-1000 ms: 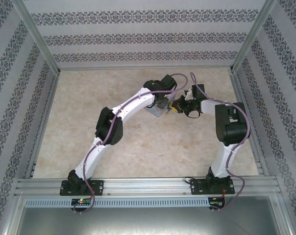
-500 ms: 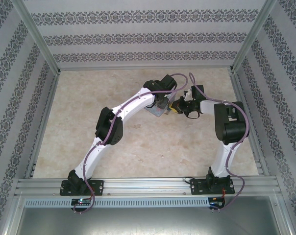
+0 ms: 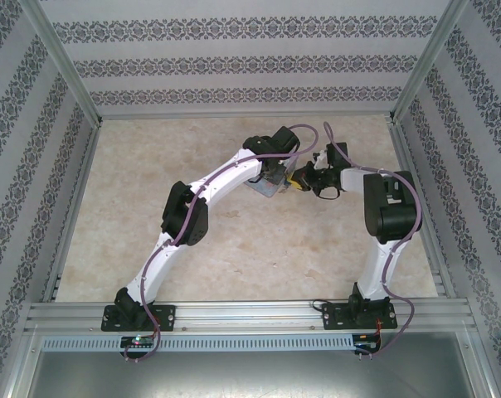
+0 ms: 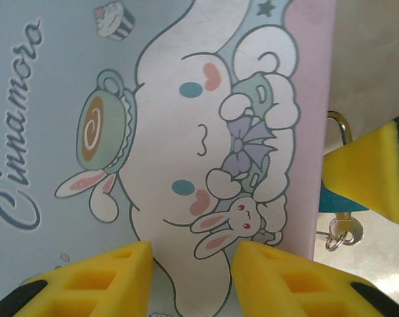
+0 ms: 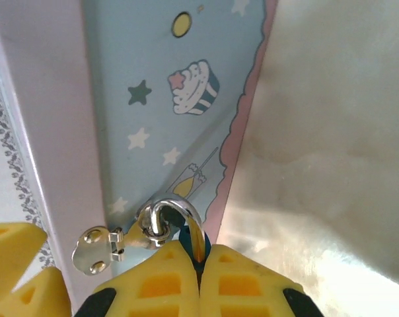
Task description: Unlock a padlock with a key
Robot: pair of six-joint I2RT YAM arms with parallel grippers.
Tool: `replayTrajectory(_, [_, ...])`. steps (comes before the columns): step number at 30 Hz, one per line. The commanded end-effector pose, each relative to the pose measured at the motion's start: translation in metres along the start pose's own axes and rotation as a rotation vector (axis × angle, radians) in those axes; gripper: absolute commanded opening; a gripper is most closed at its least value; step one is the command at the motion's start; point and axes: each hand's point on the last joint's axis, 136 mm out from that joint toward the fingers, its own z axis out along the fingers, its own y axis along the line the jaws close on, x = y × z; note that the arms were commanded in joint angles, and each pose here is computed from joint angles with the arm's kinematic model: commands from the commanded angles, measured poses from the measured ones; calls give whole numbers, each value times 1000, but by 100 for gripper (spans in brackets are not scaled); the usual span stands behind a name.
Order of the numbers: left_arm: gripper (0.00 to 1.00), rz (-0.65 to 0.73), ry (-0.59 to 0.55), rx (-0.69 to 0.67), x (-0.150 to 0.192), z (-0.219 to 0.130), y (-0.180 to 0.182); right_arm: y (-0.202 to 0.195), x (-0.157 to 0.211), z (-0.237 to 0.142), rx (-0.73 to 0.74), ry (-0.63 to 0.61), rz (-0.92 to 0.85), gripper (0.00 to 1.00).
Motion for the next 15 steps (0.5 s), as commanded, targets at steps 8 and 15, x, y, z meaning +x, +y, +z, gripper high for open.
replayTrajectory(8, [39, 152, 620, -20, 171, 76, 5, 12, -80, -21, -37, -120, 36, 0])
replayTrajectory(15, [38, 155, 625, -18, 172, 76, 5, -10, -72, -19, 7, -110, 44, 0])
